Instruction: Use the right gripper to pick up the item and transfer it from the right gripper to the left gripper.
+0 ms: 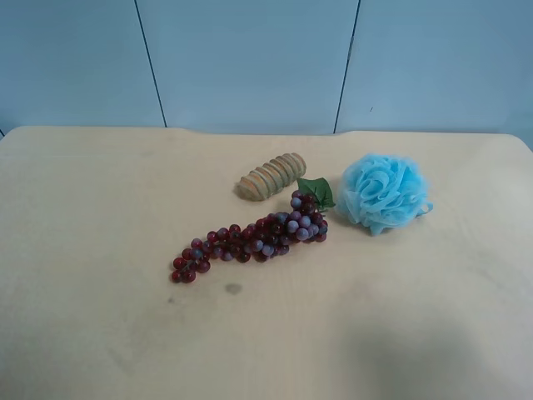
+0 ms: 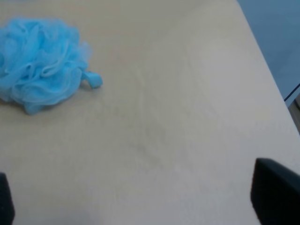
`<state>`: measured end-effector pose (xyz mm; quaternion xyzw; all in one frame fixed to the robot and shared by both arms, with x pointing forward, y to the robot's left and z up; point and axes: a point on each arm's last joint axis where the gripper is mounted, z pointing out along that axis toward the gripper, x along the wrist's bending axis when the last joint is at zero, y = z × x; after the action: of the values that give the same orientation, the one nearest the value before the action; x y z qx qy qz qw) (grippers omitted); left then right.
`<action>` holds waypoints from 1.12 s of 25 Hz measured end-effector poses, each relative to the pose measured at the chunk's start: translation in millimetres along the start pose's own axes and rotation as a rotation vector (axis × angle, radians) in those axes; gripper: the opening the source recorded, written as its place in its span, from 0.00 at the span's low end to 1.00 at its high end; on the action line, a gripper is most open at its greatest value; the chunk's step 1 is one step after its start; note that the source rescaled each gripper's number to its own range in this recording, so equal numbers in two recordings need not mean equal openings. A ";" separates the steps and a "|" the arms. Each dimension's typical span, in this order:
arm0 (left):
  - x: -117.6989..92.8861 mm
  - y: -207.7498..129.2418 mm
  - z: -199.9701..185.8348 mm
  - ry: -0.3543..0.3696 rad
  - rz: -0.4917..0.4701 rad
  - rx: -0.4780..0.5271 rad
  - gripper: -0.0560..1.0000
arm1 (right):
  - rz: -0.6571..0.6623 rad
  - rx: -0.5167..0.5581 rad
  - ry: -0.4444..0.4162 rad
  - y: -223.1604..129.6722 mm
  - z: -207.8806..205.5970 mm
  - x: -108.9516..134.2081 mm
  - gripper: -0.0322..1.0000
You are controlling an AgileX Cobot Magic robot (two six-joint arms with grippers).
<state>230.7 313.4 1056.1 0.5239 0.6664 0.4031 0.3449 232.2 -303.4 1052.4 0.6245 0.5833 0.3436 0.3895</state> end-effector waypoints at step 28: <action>0.0 0.0 0.0 0.000 0.000 0.000 1.00 | 0.000 0.000 0.000 0.0 0.0 0.0 1.00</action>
<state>230.7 313.4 1056.1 0.5239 0.6664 0.4031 0.3449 232.2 -303.4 1052.4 0.6245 0.5833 0.3436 0.3895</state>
